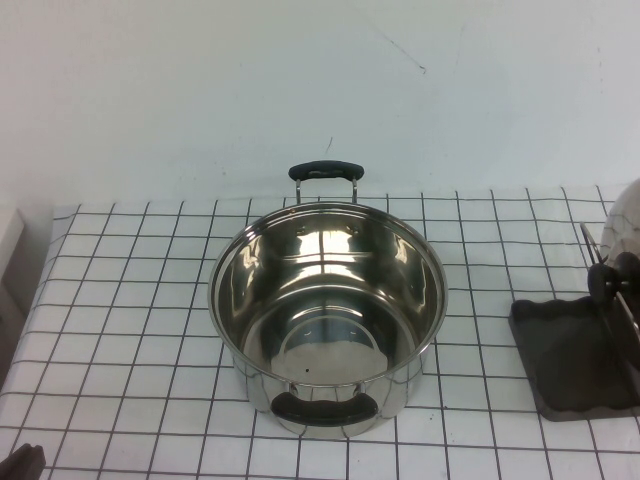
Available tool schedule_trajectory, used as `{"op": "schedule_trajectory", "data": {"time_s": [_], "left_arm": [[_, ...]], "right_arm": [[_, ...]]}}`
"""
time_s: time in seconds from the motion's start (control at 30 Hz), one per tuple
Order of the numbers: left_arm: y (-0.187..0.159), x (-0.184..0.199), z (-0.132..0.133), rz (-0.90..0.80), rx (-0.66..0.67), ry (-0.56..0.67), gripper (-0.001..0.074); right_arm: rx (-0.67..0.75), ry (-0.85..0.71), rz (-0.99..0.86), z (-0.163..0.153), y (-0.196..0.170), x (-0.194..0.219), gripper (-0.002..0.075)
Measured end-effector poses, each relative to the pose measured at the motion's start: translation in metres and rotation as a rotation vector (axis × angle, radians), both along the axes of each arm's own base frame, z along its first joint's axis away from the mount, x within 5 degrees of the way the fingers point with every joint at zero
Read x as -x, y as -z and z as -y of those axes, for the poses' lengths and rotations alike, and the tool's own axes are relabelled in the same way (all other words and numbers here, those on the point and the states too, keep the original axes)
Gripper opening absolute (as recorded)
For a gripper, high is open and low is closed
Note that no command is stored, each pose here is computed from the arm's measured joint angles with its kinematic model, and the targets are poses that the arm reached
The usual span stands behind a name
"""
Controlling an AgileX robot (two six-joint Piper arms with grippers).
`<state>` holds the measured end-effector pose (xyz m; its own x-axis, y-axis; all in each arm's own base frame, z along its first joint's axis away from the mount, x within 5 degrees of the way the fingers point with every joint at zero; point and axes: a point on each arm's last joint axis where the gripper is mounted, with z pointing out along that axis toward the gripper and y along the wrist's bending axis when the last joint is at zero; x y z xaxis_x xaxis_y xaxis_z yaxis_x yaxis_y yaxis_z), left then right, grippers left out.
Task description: Put pot lid on rack
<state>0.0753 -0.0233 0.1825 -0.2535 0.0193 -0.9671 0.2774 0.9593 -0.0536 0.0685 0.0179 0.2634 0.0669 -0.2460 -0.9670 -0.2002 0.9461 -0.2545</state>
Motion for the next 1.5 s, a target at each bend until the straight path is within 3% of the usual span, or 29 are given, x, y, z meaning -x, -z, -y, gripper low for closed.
{"op": "schedule_trajectory", "data": {"time_s": [0.23,0.4,0.53,1.2,1.5], "left_arm": [[0.000,0.000,0.000,0.000,0.000,0.000,-0.0002],[0.000,0.000,0.000,-0.001,0.000,0.002,-0.0002],[0.000,0.000,0.000,-0.001,0.001,0.005,-0.0002],[0.000,0.000,0.001,0.000,-0.003,0.008,-0.0002],[0.000,0.000,0.001,0.000,-0.003,0.008,-0.0002]], "right_arm": [[-0.063,0.123,-0.228,0.011,0.062,0.008,-0.0001],[-0.088,0.162,-0.234,0.015,0.083,0.013,-0.0001],[-0.074,0.178,-0.350,0.016,0.094,0.017,-0.0002],[-0.139,0.131,-0.389,0.013,0.096,0.018,-0.0002],[-0.173,0.299,-0.378,0.022,0.096,0.018,-0.0002]]}}
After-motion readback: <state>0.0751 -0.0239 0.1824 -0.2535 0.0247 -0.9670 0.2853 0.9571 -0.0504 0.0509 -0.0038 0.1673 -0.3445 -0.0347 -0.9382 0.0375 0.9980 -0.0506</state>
